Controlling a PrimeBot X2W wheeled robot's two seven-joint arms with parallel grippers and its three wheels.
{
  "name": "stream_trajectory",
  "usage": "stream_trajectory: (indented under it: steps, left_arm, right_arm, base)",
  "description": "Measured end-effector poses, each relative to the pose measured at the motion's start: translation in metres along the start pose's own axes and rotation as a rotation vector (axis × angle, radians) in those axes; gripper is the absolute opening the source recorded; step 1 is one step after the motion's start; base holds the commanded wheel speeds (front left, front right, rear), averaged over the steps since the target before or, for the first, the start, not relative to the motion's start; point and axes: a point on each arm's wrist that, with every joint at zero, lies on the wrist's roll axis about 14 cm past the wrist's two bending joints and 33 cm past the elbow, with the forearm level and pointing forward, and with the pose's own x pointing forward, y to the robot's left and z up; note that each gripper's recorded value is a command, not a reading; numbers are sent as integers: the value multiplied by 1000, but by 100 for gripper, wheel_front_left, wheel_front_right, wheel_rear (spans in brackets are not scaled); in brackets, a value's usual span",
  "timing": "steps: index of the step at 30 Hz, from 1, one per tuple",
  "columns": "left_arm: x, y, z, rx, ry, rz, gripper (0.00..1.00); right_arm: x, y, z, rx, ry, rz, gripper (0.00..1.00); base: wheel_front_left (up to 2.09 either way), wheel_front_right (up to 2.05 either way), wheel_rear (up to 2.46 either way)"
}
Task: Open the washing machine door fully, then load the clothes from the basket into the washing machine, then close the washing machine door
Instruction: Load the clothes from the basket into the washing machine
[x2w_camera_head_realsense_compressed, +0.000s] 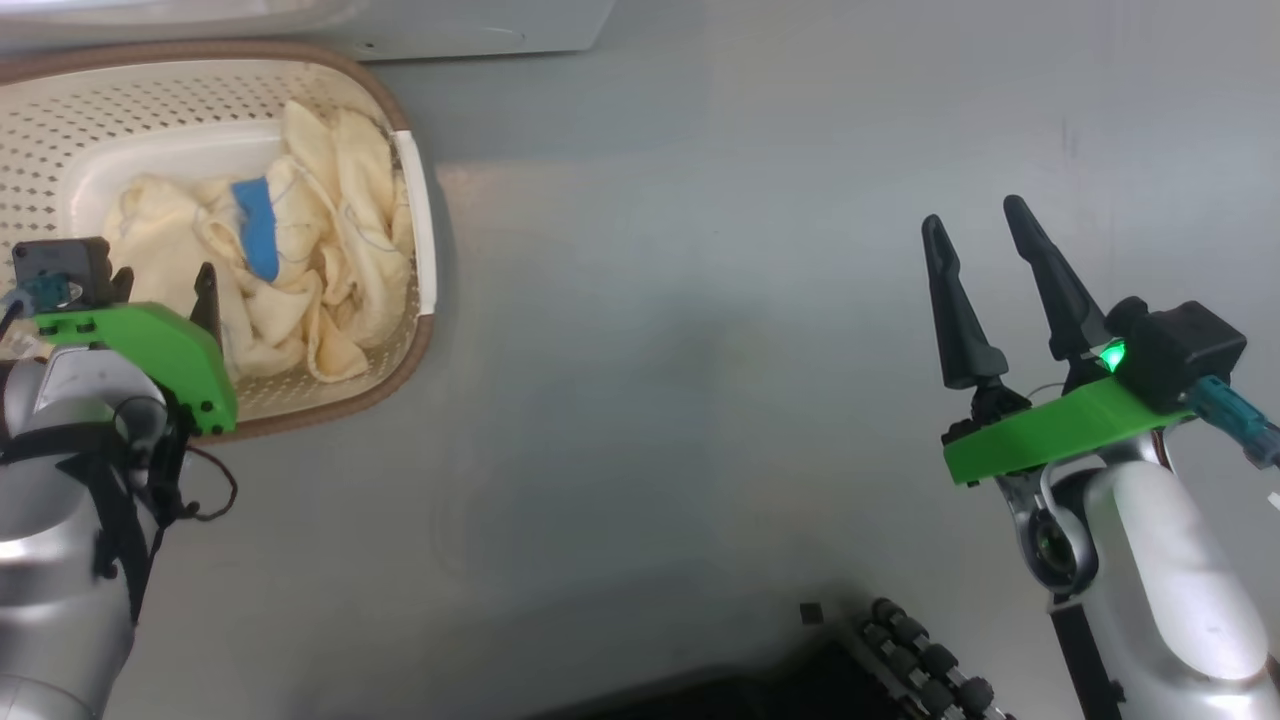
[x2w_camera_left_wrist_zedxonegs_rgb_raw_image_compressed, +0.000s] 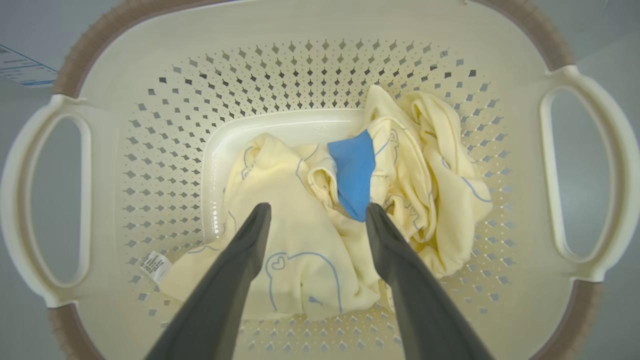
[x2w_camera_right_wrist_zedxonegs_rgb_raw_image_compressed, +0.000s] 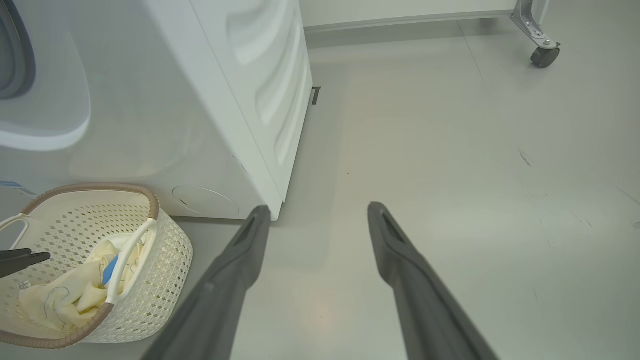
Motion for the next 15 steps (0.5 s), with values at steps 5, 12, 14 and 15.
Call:
stream_trajectory:
  steps: [5, 12, 14, 15]
  left_arm:
    - [20, -9, -28, 6, 156, -32, 100]
    - [36, -17, -59, 10, 338, -62, 100]
    - [38, -15, -66, 18, 382, -58, 100]
    - [40, -13, -68, 25, 400, -57, 100]
  right_arm:
    - [0, -9, -6, 1, 16, -24, 100]
    - [-4, -22, -9, 20, 27, -64, 100]
    - [-5, -24, -11, 18, 32, -68, 100]
    - [-5, -24, -12, 19, 35, -71, 100]
  base:
    - [0, 0, 0]
    - [0, 0, 0]
    - [0, 0, 0]
    - [0, 0, 0]
